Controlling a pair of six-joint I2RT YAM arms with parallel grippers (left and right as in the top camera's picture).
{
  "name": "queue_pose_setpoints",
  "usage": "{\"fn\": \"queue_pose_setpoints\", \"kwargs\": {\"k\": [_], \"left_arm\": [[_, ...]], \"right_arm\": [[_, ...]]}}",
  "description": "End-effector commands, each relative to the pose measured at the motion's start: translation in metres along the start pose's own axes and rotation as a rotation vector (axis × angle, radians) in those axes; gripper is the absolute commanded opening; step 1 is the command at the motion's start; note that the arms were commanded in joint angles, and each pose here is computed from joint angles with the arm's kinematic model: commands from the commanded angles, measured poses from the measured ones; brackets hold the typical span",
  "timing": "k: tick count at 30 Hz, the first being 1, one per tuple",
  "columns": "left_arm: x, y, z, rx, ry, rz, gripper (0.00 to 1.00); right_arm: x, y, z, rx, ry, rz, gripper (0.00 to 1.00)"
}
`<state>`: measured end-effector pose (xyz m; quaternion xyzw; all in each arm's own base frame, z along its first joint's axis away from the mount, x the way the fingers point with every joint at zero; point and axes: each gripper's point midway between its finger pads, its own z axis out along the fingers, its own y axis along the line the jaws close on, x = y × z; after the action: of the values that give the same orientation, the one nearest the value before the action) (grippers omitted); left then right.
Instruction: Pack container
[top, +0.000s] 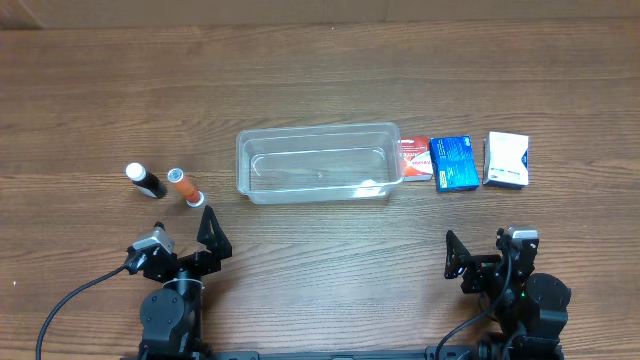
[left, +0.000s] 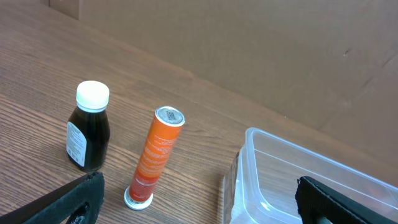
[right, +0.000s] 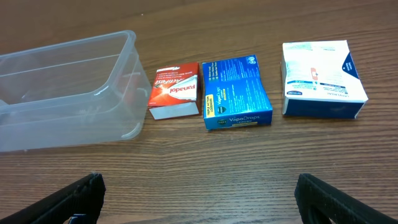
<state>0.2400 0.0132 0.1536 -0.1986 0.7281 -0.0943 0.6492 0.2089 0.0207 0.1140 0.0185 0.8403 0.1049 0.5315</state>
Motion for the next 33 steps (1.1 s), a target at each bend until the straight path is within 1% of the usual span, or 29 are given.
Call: {"fn": "queue_pose_setpoints", "kwargs": {"k": [1,22,24,26,28,31,32,33], "left_arm": [[-0.002,0.000,-0.001,-0.001,-0.010,-0.008,1.00],[-0.002,0.000,-0.001,-0.001,-0.010,-0.008,1.00],[-0.002,0.000,-0.001,-0.001,-0.010,-0.008,1.00],[-0.002,0.000,-0.001,0.000,-0.011,-0.008,1.00],[-0.002,0.000,-0.001,0.000,-0.010,-0.008,1.00],[-0.002,0.000,-0.001,-0.001,-0.010,-0.008,1.00],[-0.002,0.000,-0.001,-0.001,-0.010,-0.008,1.00],[-0.002,0.000,-0.001,-0.001,-0.010,-0.008,1.00]], "right_arm": [[0.005,0.002,0.002,-0.013,0.006,0.004,1.00],[0.005,0.002,0.002,-0.013,0.006,0.003,1.00],[-0.011,-0.002,0.001,0.011,-0.059,-0.012,1.00],[-0.039,0.004,-0.002,-0.013,-0.171,-0.042,1.00],[-0.059,0.015,-0.007,-0.070,-0.255,-0.072,1.00],[-0.084,0.025,-0.016,-0.109,-0.364,-0.106,1.00],[-0.085,0.016,-0.015,-0.072,-0.364,-0.031,1.00],[-0.084,0.005,-0.014,-0.028,-0.357,0.081,1.00]]}}
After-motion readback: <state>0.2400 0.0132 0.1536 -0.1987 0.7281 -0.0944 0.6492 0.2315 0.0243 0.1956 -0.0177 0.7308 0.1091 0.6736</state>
